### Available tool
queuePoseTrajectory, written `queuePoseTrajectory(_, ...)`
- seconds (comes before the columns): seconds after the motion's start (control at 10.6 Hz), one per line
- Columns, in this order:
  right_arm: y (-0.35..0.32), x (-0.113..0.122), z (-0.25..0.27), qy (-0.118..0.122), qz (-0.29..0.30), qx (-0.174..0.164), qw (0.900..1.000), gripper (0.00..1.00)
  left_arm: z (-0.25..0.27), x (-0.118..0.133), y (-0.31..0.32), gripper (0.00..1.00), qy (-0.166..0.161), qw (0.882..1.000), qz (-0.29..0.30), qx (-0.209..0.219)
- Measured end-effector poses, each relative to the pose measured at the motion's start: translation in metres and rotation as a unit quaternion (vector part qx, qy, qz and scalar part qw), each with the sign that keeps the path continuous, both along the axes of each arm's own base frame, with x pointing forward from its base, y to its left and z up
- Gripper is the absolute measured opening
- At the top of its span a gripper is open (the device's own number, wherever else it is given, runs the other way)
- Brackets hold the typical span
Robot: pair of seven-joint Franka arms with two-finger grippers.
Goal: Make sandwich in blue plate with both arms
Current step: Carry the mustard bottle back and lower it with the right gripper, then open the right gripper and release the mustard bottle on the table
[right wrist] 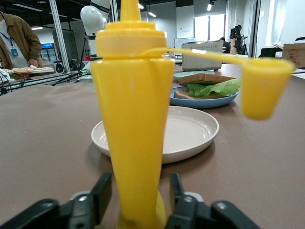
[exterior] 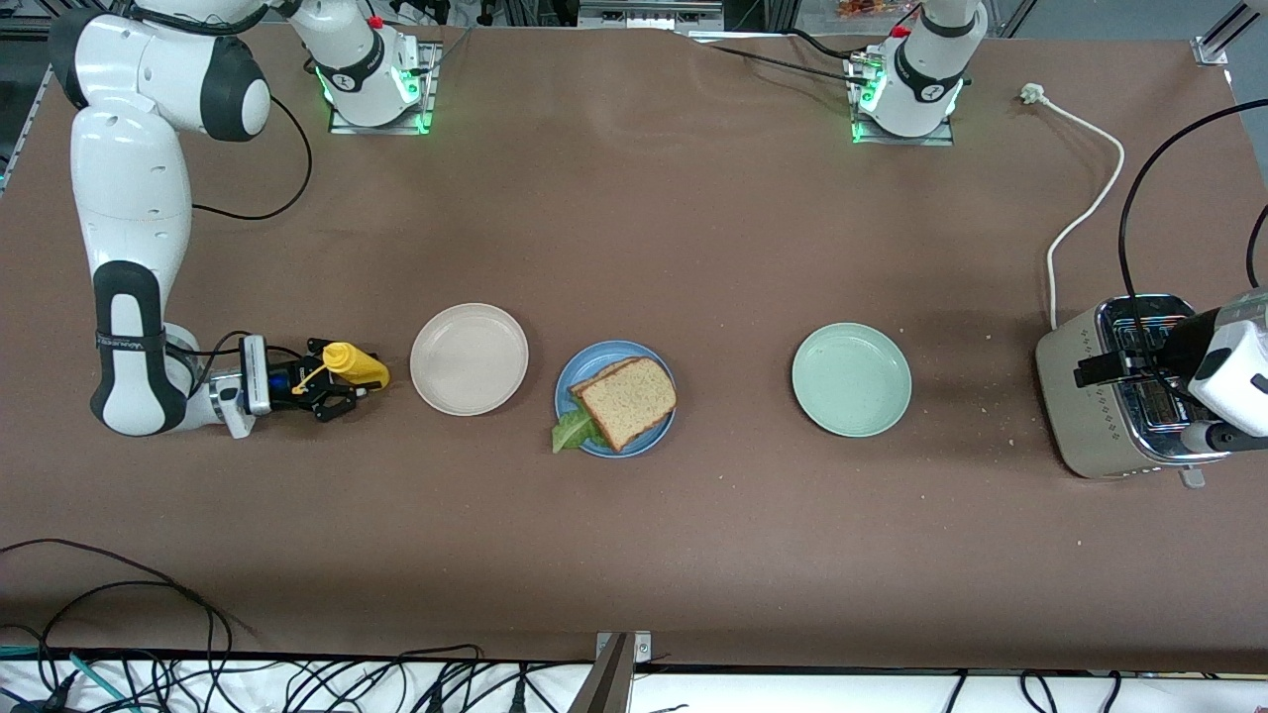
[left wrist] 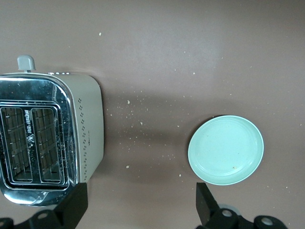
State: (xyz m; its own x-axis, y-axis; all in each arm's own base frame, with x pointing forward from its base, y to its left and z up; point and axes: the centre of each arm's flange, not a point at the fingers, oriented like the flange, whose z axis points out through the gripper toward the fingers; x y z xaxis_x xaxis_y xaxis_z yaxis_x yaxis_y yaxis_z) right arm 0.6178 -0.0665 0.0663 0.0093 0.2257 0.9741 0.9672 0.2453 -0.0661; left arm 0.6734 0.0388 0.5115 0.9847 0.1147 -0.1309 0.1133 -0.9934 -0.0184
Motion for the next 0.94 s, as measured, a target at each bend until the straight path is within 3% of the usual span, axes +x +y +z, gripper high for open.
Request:
queuePoseTrajectory(0.28,-0.014,0.001,0.003,0.001,-0.010,-0.006,1.000,0.96,-0.004,-0.002,0.012,1.00,0.007,1.000,0.006,-0.012)
queuePoseTrajectory(0.56,-0.035,0.002,0.011,0.022,-0.018,-0.013,0.999,1.00,-0.008,-0.004,0.027,1.00,0.011,0.999,0.012,-0.030)
queuePoseTrajectory(0.94,-0.094,-0.002,0.040,0.105,-0.049,-0.066,0.991,1.00,0.000,-0.006,0.024,1.00,0.005,0.999,0.010,-0.030)
